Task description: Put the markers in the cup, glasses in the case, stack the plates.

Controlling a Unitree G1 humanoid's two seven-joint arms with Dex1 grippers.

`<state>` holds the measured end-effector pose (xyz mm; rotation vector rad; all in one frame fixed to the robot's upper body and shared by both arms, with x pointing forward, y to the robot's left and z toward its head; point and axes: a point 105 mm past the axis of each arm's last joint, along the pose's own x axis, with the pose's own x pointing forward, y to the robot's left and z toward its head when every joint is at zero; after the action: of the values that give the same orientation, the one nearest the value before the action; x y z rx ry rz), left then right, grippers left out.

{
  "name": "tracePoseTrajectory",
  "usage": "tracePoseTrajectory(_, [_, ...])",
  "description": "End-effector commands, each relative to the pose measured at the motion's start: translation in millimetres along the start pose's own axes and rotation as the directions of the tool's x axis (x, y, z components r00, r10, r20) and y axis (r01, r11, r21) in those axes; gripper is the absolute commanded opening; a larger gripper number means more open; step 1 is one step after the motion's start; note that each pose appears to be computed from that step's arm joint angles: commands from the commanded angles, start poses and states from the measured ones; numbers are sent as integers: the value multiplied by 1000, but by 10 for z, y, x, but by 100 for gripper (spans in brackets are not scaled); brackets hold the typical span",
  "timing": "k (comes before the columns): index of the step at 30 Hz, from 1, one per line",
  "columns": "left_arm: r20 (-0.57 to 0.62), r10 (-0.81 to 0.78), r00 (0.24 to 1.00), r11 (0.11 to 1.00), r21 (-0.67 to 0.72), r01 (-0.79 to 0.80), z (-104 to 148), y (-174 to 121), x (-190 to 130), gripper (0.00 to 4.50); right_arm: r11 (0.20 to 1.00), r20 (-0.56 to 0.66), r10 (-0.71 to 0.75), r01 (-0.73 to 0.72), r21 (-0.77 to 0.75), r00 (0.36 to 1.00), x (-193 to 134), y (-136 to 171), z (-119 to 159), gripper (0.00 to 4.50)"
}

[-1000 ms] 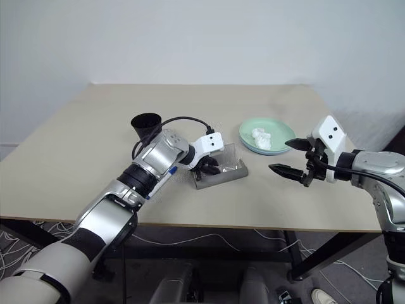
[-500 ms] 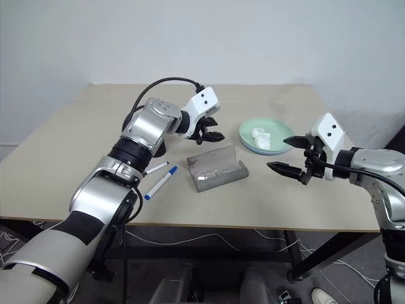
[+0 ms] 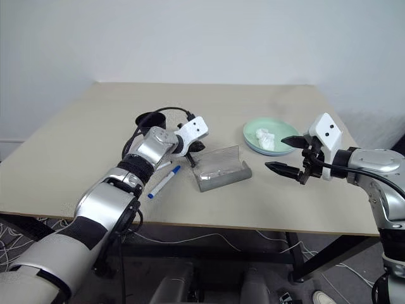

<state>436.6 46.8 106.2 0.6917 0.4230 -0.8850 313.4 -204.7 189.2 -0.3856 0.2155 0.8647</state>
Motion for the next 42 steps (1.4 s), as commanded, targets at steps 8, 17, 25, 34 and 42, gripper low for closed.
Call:
tracePoseTrajectory(8, [109, -226, 968, 958, 202, 201, 358, -344, -164, 3, 999, 35, -13, 14, -40, 999, -24, -28, 128, 450])
tracePoseTrajectory(17, [34, -336, 941, 908, 277, 314, 130, -825, -366, 3, 999, 38, 0, 1, -43, 999, 9, -18, 138, 450])
tracePoseTrajectory(25, [46, -163, 985, 982, 102, 158, 136, -374, -520, 3, 999, 40, 13, -11, -47, 999, 44, -18, 149, 450])
tracePoseTrajectory(34, [-40, -16, 999, 997, -83, 13, -72, -10, -836, 274, 999, 42, 25, -23, -48, 999, 69, -17, 150, 450])
tracePoseTrajectory(42, [-169, 31, 985, 970, -235, -71, -216, -52, -896, 448, 997, 46, 52, -49, -53, 998, 144, -26, 179, 450])
